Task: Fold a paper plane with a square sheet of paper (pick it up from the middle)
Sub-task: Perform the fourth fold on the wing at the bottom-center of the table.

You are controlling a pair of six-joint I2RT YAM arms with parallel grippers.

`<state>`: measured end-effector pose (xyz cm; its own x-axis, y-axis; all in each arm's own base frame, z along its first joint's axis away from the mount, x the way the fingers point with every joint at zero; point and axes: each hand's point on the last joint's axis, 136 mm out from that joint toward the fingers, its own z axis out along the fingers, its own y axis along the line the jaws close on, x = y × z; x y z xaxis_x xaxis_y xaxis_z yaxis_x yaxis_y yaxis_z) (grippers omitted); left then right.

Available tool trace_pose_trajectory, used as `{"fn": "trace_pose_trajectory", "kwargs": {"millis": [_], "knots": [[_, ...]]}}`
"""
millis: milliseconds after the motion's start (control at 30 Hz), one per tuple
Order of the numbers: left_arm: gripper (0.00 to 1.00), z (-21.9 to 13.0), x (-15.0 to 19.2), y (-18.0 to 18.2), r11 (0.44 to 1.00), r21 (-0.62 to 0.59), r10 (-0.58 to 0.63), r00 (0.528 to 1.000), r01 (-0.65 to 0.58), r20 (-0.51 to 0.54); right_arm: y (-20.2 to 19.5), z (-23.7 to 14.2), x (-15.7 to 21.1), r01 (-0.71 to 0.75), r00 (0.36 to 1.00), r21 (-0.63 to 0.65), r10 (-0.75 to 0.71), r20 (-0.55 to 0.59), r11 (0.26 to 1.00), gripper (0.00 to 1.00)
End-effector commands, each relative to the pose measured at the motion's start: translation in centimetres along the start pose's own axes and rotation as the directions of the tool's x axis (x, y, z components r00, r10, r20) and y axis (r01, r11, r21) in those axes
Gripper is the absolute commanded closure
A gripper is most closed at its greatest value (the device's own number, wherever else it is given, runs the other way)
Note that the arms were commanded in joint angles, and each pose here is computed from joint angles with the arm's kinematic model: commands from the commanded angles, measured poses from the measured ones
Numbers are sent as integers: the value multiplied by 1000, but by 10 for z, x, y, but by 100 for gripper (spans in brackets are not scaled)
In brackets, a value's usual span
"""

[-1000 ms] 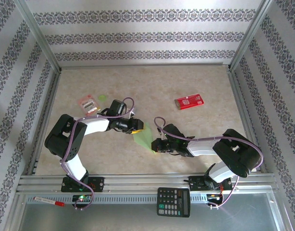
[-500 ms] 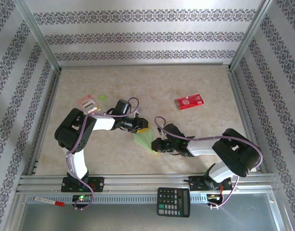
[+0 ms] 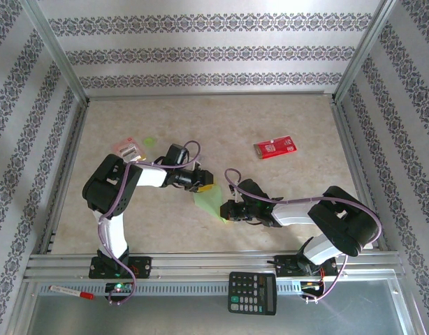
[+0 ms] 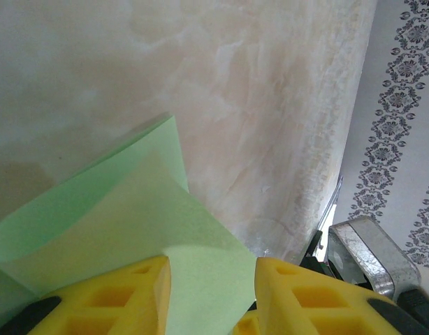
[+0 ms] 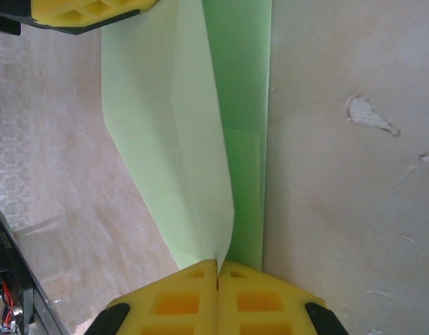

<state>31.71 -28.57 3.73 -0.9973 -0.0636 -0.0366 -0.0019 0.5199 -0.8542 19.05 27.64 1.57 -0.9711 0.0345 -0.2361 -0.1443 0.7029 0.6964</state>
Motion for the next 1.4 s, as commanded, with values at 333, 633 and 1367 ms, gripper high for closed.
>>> {"fn": "trace_pose_trajectory", "kwargs": {"millis": [333, 633, 1367], "knots": [[64, -7, 3, 42, 996, -90, -8, 1000, 9, 11, -10, 2, -1, -26, 1000, 33, 25, 11, 999, 95], [68, -11, 7, 60, 980, -197, -24, 1000, 22, -6, 3, -6, -6, -11, 1000, 3, 11, 29, 1000, 88], [71, -7, 13, 71, 970, -242, -35, 999, 26, -37, 11, -17, -2, 32, 999, 6, -32, 15, 999, 82]]}}
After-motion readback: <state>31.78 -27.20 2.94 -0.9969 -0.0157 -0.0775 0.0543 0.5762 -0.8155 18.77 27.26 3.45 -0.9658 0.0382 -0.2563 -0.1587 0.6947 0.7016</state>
